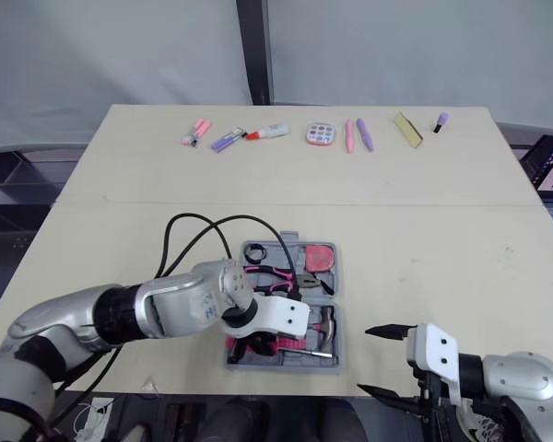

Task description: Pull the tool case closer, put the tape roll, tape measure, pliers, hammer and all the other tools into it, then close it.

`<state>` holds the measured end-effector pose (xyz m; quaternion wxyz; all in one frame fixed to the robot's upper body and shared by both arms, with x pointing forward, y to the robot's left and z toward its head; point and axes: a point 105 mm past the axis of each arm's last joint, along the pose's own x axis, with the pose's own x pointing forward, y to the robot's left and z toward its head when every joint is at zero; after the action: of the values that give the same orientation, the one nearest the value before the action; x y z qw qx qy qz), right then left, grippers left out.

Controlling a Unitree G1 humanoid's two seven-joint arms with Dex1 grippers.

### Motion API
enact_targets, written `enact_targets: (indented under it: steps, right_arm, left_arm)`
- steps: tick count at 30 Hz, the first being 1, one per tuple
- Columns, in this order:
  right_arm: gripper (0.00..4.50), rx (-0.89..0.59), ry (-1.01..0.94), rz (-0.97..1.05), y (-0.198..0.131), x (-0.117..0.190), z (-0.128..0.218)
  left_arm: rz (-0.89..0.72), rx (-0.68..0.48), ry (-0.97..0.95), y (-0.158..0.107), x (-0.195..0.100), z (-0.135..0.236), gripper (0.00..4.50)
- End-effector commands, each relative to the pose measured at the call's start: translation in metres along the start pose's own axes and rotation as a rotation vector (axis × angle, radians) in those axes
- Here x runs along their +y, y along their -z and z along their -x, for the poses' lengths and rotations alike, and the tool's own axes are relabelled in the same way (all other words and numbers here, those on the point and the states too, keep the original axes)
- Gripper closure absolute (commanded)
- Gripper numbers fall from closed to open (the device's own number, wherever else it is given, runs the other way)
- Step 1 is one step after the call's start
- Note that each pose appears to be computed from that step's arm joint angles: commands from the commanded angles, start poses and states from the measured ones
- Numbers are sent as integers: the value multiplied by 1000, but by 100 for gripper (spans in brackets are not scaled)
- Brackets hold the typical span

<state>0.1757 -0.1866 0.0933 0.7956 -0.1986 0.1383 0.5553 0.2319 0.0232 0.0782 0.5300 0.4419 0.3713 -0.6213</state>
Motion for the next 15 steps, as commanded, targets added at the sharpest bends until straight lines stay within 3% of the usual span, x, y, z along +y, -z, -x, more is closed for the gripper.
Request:
enact_targets:
  steps: [1,15]
  right_arm:
    - [0,-20,16,31,-10,-1,3]
    - [0,-19,25,22,-12,1,5]
  left_arm:
    - [-25,-2,-17,-5,2,2,395]
    - [-18,0,23,-5,-4,0,395]
